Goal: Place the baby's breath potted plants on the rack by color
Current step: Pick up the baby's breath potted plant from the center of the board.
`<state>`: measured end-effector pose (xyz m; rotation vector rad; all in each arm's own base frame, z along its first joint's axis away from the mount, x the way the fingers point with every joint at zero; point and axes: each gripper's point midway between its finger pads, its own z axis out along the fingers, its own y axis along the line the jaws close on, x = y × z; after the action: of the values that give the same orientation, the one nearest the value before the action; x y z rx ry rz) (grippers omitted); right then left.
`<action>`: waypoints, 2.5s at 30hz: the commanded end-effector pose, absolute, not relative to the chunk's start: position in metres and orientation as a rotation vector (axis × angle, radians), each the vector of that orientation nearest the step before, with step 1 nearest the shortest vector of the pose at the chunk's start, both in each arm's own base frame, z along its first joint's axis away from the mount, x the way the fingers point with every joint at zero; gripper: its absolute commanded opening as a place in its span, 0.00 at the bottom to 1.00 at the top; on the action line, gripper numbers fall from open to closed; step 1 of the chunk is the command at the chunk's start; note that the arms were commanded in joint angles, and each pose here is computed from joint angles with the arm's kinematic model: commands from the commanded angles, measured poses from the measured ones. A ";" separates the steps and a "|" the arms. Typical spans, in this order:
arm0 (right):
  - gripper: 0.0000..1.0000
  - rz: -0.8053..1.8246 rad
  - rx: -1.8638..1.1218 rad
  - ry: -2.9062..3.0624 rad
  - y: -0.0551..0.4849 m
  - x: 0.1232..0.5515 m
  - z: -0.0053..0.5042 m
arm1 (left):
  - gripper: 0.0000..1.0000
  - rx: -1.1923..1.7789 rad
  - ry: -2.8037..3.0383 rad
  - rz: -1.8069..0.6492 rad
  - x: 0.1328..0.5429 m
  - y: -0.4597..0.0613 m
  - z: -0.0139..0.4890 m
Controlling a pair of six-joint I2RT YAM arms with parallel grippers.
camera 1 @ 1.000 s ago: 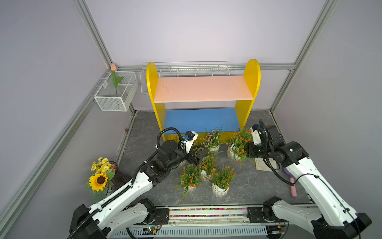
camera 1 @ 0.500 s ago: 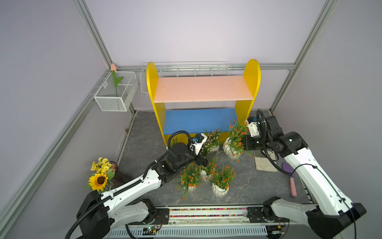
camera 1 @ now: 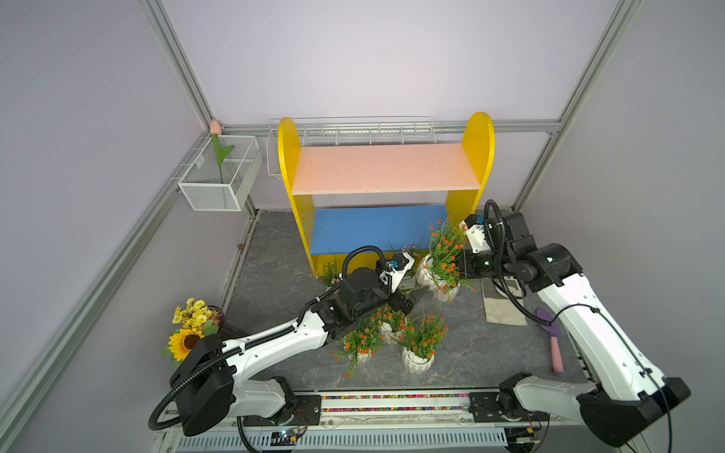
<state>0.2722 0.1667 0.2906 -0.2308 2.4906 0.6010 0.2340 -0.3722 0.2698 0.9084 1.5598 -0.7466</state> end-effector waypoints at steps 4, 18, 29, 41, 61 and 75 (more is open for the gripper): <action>0.08 0.720 -0.290 2.361 0.187 0.279 0.323 | 0.99 0.941 1.497 -0.750 0.233 -0.393 0.284; 0.08 0.824 -0.340 2.360 0.204 0.270 0.322 | 0.99 0.961 1.490 -0.743 0.235 -0.411 0.279; 0.07 0.932 -0.343 2.368 0.216 0.263 0.316 | 0.99 0.947 1.485 -0.727 0.238 -0.416 0.278; 0.07 0.933 -0.330 2.382 0.215 0.262 0.309 | 0.99 0.936 1.473 -0.717 0.237 -0.413 0.282; 0.07 1.072 -0.277 2.367 0.225 0.255 0.301 | 0.99 0.829 1.489 -0.710 0.249 -0.411 0.287; 0.07 1.096 -0.267 2.367 0.225 0.251 0.298 | 0.97 0.769 1.494 -0.721 0.256 -0.412 0.291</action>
<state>0.2795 0.1963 0.2798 -0.1493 2.4030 0.8454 0.2570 -0.3990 0.2449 0.8570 1.6212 -0.6195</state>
